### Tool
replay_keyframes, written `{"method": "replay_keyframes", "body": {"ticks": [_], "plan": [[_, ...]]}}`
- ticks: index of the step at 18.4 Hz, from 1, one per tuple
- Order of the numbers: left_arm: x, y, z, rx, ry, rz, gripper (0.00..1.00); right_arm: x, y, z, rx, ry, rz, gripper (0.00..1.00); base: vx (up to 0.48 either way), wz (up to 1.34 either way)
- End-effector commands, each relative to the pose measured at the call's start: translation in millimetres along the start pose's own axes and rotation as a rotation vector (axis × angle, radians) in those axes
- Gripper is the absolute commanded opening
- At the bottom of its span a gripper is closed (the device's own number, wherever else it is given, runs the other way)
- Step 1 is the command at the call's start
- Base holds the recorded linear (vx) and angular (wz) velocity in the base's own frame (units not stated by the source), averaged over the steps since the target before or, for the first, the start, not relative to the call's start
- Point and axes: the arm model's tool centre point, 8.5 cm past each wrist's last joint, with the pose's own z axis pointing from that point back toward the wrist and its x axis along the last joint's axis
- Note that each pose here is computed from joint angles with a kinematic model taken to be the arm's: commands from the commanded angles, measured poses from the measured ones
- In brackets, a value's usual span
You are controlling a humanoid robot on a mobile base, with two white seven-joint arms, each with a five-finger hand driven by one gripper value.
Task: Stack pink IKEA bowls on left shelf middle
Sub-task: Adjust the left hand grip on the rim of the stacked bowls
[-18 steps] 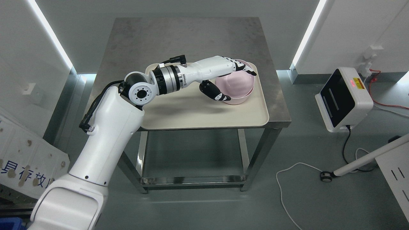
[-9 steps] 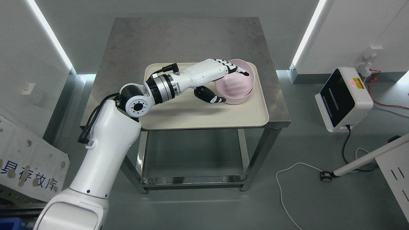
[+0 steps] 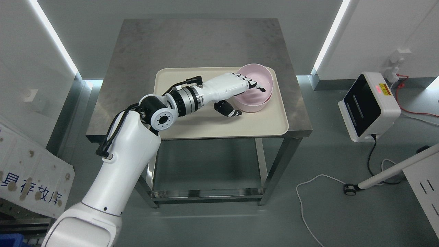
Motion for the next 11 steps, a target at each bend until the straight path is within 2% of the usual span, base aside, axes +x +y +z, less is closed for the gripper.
{"method": "replay_keyframes", "body": {"ticks": [1,6,11], "plan": [[4.7,-11.1,-16.4,-0.096,0.039,-0.052,0.68,-7.2,-11.4,-0.6,-0.017,-0.004,-0.016,1.00,0.000,0.00],[8.8,-5.5,-20.4,-0.118,0.035,-0.077,0.54,-7.2,-11.4,-0.6,-0.017,-0.004,-0.016,1.00,0.000,0.00],[9.7,-6.1,-21.2,-0.142,0.036,-0.089,0.49,-7.1,-11.3,-0.6,-0.017,-0.006,-0.014,1.00,0.000,0.00]]}}
